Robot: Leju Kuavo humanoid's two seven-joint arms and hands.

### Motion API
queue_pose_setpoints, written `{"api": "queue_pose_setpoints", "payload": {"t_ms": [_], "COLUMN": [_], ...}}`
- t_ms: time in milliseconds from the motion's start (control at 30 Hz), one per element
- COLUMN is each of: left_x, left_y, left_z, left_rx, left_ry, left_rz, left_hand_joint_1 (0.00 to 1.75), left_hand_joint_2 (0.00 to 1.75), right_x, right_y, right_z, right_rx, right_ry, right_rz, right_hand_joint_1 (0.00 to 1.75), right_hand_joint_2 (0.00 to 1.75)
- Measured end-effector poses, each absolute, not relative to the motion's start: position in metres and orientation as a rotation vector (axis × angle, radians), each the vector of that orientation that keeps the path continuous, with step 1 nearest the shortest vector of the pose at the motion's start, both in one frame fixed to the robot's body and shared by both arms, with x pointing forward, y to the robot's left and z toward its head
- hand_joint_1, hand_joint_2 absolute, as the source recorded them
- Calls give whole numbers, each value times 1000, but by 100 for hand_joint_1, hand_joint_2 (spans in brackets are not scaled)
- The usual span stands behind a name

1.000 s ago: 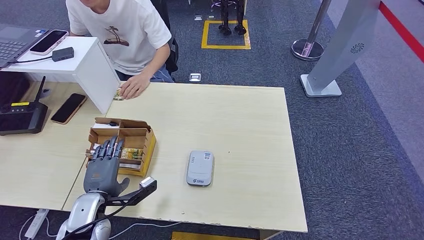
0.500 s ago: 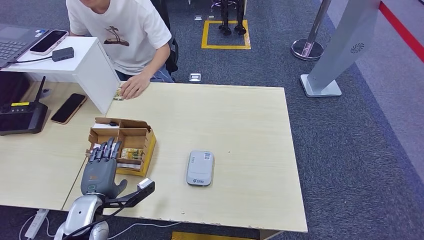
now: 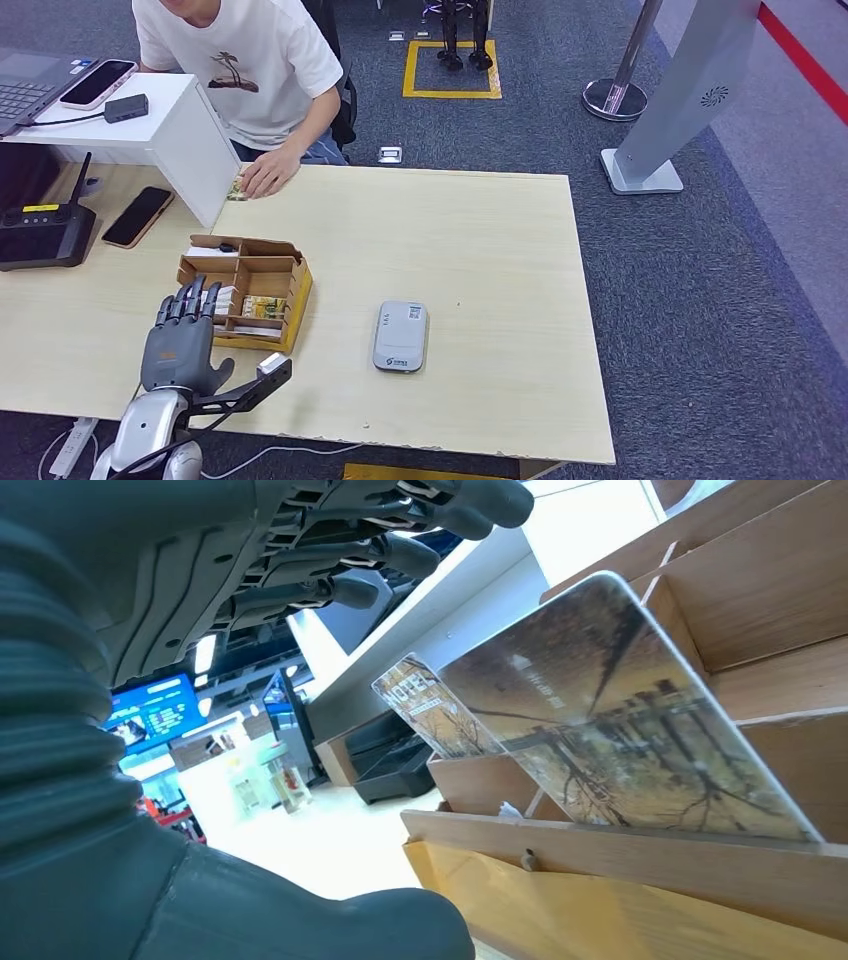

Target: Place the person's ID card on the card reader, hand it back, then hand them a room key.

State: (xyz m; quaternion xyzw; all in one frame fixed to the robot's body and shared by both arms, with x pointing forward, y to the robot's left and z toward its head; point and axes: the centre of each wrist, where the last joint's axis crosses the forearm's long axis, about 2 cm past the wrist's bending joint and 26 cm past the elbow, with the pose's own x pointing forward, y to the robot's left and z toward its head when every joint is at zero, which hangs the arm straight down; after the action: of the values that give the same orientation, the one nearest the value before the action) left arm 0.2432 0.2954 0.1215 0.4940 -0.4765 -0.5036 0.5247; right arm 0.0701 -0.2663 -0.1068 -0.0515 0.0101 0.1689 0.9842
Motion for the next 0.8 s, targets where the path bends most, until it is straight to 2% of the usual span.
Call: {"api": "queue_pose_setpoints", "payload": {"t_ms": [800], "left_x": [244], "left_y": [296], "left_z": [122], "left_rx": [1172], "left_ry": [-1164], "left_rz": [-1214], "left_hand_joint_1": [0], "left_hand_joint_2": [175], "right_x": [70], "right_y": [-266], "right_z": [-107], "right_rx": [-100], "right_ry": [21], "right_rz": [342], "right_hand_joint_1": [0], "right_hand_joint_2": [0]}}
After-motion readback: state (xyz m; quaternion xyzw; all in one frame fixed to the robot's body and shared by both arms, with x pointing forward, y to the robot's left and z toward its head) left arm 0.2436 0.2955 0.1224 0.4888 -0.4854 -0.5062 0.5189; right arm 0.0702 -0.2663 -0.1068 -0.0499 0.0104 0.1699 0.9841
